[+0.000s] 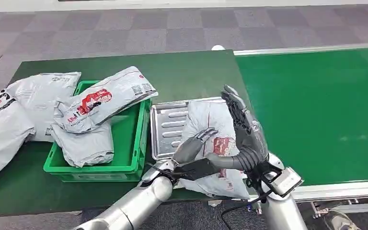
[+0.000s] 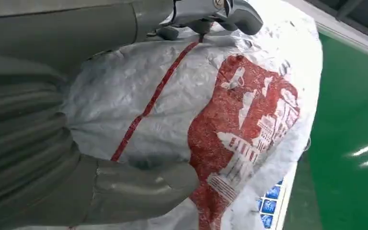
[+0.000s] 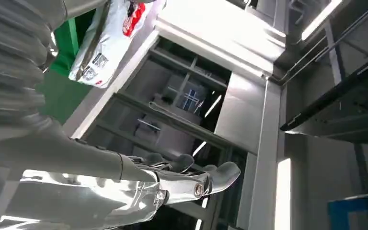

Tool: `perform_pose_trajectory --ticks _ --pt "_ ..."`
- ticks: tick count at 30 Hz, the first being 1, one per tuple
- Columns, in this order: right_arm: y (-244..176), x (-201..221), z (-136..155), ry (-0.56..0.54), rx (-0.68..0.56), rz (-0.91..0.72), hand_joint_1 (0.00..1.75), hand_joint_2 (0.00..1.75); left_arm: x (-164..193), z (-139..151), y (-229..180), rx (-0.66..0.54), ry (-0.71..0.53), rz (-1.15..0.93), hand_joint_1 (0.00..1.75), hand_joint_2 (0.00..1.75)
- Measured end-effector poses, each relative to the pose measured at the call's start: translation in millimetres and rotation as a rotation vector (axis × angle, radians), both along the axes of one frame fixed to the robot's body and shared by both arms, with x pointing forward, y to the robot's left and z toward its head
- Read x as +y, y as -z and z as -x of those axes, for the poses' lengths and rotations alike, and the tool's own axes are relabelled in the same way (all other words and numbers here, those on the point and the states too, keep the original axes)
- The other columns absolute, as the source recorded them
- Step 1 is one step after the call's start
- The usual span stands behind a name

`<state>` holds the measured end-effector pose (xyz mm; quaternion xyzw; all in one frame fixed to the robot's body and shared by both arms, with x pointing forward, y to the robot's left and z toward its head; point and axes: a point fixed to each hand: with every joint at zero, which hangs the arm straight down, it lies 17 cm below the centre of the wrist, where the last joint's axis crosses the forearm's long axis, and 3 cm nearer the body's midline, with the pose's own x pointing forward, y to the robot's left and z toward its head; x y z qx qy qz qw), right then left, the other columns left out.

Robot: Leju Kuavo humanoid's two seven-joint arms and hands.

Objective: Moved the parcel from conveyor to table for the left to box.

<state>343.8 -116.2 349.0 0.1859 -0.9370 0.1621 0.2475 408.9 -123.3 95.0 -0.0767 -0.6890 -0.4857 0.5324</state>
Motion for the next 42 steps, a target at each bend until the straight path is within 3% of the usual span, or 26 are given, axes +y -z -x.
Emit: perform_pose_trajectory --ticks 4,5,6,7,18,28,36,42 --pt "-2 1 4 -0.047 0.007 -0.02 0.0 1.75 2 0 8 0.0 0.005 -0.03 0.0 1.75" --pt "-3 1 4 -0.052 0.007 -0.02 0.0 1.75 2 0 10 0.002 0.008 -0.039 0.12 1.75" --pt "-3 1 4 -0.053 0.007 -0.022 0.0 1.75 2 1 11 0.004 0.011 -0.046 1.59 1.75" --pt "-3 1 4 -0.057 0.007 -0.021 0.0 1.75 3 1 13 0.009 0.012 -0.051 1.75 1.75" --pt "-5 3 5 -0.066 0.006 -0.024 0.0 1.75 5 -5 4 -0.058 0.011 -0.023 1.75 1.75" --pt "-7 1 3 -0.06 0.007 -0.035 0.0 1.75 13 -11 -33 -0.178 -0.027 0.156 1.75 1.75" --pt "-6 -1 1 -0.05 0.011 -0.04 0.0 1.75 25 -19 -46 -0.191 -0.076 0.224 1.75 1.75" --pt "-6 -5 -3 -0.031 0.019 -0.064 0.0 1.75 65 -28 -105 -0.388 -0.216 0.444 1.75 1.75"
